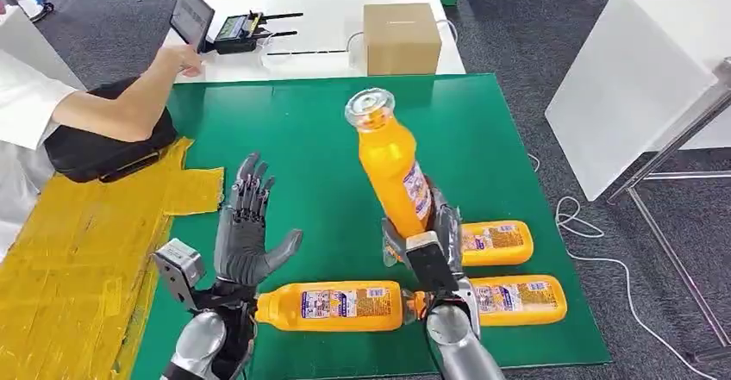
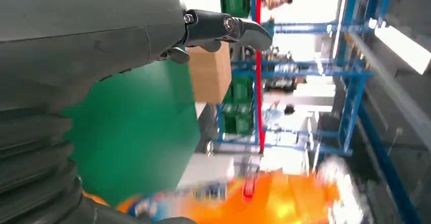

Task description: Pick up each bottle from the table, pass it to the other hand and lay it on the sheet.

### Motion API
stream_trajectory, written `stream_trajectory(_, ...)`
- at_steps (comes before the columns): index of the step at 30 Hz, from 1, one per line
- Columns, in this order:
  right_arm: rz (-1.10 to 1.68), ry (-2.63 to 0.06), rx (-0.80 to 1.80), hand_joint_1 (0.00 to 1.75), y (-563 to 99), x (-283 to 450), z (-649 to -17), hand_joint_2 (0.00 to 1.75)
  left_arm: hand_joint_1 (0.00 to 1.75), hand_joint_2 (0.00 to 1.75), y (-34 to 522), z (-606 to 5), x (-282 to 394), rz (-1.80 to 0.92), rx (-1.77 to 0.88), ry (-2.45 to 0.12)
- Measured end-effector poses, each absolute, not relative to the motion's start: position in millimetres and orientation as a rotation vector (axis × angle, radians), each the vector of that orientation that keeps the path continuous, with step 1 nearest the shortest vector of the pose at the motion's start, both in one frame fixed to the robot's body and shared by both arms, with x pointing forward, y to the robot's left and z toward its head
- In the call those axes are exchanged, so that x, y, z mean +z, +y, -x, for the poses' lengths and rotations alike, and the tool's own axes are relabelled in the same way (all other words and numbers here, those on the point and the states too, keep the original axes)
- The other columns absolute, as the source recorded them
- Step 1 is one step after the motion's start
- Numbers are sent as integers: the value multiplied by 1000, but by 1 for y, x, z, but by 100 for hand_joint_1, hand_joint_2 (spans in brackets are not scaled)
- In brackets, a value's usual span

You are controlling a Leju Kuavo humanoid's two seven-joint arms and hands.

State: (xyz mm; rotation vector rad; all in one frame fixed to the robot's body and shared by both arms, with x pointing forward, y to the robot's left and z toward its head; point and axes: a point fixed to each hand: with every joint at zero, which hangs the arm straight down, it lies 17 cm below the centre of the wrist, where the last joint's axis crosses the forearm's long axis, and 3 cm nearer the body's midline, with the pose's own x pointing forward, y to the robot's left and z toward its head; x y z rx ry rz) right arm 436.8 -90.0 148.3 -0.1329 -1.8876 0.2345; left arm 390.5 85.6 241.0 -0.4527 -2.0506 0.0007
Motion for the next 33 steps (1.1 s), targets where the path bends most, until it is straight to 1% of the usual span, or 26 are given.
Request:
stream_trajectory(11,49,-1869,493,175,-15,136,-430,175,0,175,61,-389,239,537,-106,-2033)
stream_trajectory(21,135,-1887,667,175,16,130,-428,175,0,175,60,-394,233,565,-101,-2007)
stream_trajectory(26,104,-1932,793,175,44,126,-405,175,0,175,60,-398,230,590,-97,-1985)
stream_trajectory(33,79,-1939,830,175,56,123,-395,175,0,175,62,-401,222,588,-91,-1965)
